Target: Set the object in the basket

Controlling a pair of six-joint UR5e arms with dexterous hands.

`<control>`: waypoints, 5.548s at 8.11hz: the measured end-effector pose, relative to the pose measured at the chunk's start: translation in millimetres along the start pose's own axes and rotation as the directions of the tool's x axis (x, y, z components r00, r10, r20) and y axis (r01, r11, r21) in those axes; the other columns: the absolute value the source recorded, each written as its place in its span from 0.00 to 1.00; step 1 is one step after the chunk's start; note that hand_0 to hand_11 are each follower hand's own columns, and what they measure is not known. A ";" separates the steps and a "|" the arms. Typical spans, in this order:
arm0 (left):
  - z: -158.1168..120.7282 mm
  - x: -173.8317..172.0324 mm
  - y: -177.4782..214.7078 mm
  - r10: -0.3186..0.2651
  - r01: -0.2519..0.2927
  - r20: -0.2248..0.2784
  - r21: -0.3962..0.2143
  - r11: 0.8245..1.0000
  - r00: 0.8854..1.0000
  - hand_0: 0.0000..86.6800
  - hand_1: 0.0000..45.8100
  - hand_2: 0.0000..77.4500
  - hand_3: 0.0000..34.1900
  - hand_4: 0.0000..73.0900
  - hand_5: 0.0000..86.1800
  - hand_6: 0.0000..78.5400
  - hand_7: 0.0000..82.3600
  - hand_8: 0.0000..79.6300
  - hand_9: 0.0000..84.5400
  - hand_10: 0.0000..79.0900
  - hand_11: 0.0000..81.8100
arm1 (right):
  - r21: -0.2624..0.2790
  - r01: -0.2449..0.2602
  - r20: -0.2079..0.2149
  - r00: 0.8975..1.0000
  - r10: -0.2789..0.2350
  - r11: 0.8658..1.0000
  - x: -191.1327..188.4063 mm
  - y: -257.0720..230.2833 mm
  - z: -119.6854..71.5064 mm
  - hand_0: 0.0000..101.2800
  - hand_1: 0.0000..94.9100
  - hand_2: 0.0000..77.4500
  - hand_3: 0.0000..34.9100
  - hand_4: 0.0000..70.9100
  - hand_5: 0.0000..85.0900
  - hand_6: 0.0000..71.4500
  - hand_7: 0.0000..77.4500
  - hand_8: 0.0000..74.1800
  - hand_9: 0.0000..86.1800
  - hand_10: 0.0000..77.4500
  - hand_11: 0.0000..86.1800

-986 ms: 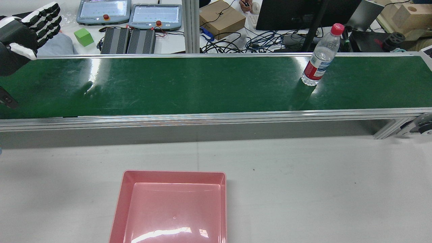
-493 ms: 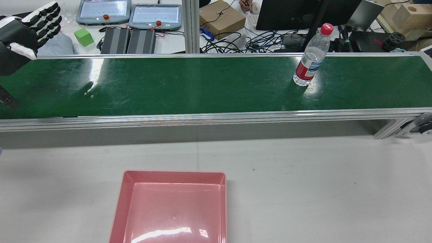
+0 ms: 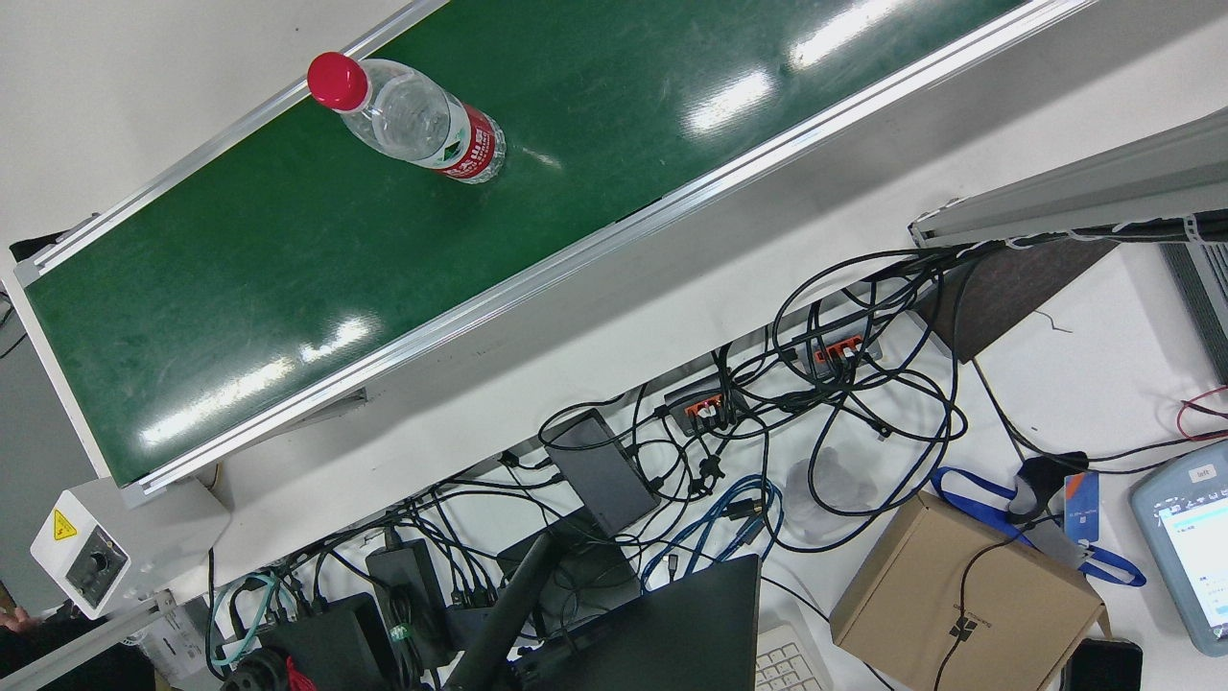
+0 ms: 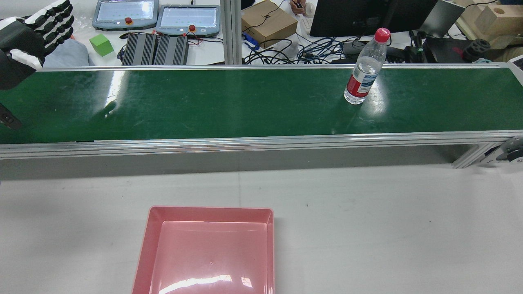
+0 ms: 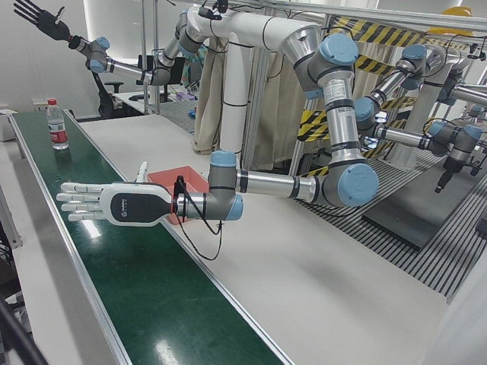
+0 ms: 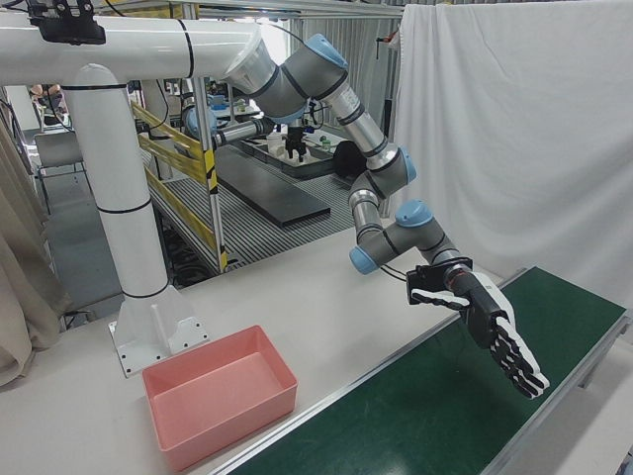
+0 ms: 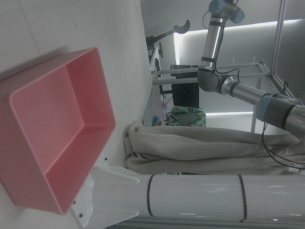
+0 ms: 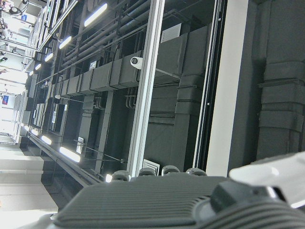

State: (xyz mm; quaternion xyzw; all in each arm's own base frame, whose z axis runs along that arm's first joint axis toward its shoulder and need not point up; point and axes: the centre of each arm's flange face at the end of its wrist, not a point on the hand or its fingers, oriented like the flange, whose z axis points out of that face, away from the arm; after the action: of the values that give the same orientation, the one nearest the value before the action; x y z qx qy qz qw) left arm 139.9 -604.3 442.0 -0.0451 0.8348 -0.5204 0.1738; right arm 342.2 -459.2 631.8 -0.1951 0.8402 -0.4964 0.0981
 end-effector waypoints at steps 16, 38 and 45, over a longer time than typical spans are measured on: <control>-2.1 -17.6 -12.9 0.014 -0.014 0.026 0.025 1.000 1.000 0.58 0.02 0.01 0.04 0.01 0.09 0.01 0.01 0.01 0.02 0.01 0.02 | 0.000 0.000 0.000 1.000 0.000 1.000 0.0 0.0 0.0 0.00 0.00 0.01 0.00 0.01 0.00 0.00 0.01 0.00 0.00 0.01 0.00; 5.4 -56.4 -8.4 0.044 -0.045 0.044 0.028 0.999 0.998 0.58 0.02 0.01 0.08 0.01 0.08 0.01 0.01 0.01 0.01 0.01 0.01 | 0.000 0.000 0.000 1.000 0.000 1.000 0.0 0.0 0.0 0.00 0.00 0.01 0.00 0.01 0.00 0.00 0.01 0.00 0.00 0.01 0.00; 9.3 -67.9 -1.4 0.031 -0.031 -0.005 0.039 0.999 0.999 0.58 0.02 0.01 0.08 0.01 0.09 0.01 0.01 0.02 0.02 0.01 0.03 | 0.000 0.000 0.000 1.000 0.000 1.000 0.0 0.0 0.0 0.00 0.00 0.01 0.00 0.01 0.00 0.00 0.01 0.00 0.00 0.01 0.00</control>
State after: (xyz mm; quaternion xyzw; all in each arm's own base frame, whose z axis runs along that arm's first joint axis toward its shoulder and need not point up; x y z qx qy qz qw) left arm 206.4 -595.5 456.1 -0.0272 0.8255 -0.5340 0.1806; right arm 342.2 -459.2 631.8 -0.1951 0.8402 -0.4964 0.0981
